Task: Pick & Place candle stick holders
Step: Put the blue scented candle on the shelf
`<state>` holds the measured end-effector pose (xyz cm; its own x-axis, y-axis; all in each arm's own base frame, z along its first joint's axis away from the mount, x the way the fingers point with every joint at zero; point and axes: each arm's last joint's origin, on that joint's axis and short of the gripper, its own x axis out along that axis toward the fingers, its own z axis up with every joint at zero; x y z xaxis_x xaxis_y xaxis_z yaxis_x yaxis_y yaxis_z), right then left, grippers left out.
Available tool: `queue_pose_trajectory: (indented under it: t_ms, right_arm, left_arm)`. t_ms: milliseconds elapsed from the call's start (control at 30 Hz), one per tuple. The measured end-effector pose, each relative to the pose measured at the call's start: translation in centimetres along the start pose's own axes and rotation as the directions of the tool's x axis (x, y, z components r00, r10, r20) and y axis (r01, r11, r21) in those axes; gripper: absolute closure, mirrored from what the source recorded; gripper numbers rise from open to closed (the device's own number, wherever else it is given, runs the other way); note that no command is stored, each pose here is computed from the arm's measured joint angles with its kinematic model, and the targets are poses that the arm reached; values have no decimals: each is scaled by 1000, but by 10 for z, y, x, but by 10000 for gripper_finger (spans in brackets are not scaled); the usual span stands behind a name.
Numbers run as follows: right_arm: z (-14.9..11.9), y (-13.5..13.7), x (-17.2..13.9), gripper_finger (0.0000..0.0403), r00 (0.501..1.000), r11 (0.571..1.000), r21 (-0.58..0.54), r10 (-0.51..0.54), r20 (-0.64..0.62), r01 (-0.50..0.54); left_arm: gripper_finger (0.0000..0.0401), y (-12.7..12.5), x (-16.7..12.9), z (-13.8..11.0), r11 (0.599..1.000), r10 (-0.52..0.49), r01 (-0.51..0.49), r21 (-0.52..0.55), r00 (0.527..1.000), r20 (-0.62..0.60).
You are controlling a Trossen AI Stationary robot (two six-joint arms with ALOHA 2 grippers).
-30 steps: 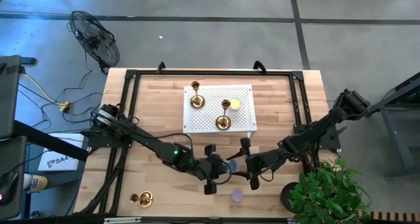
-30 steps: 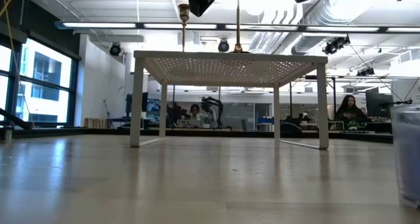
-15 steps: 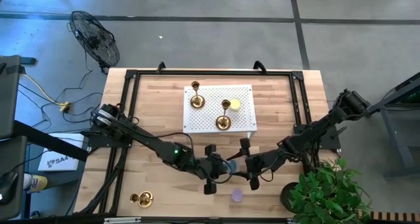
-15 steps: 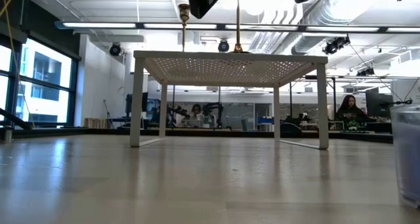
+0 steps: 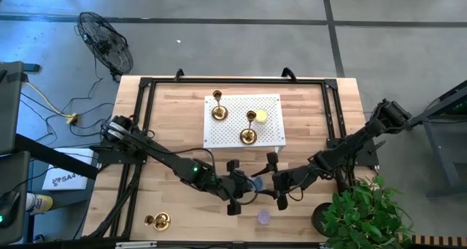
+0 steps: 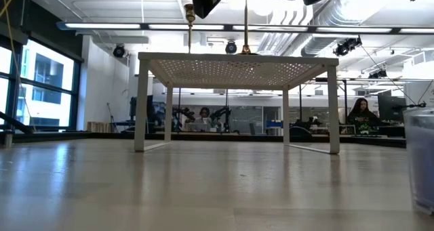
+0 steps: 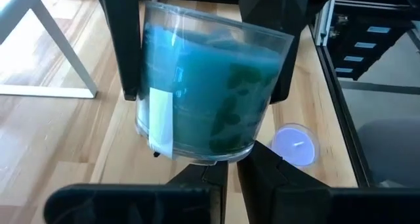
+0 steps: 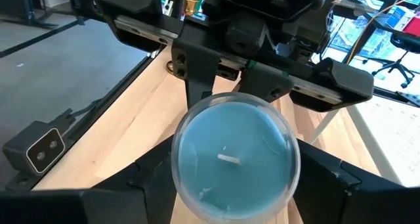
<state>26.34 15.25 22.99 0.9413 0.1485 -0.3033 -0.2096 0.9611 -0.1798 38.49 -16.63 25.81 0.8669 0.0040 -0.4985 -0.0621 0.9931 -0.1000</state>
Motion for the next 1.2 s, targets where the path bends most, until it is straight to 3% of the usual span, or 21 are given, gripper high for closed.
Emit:
queue_pose_trajectory:
  t_ms: [167, 267, 600, 733, 1200]
  right_arm:
    - [0, 0, 0, 173, 1000, 1000, 1, 0, 0, 0]
    - [0, 0, 0, 173, 1000, 1000, 1, 3, 0, -3]
    - [1, 1, 0, 173, 1000, 1000, 3, 20, 5, -20]
    - [1, 1, 0, 173, 1000, 1000, 4, 30, 6, -30]
    - [-1, 1, 0, 173, 1000, 1000, 3, 28, -11, -28]
  left_arm:
    - [366, 0, 0, 0, 1000, 5, -5, -3, 1000, 2]
    - [342, 0, 0, 0, 1000, 14, -14, -11, 1000, 4]
    - [177, 1, 0, 0, 1000, 19, -19, -23, 1000, 2]
    - [137, 0, 0, 1, 999, -30, 30, -29, 999, -10]
    - [124, -2, -1, 3, 993, -99, 98, -73, 995, -13]
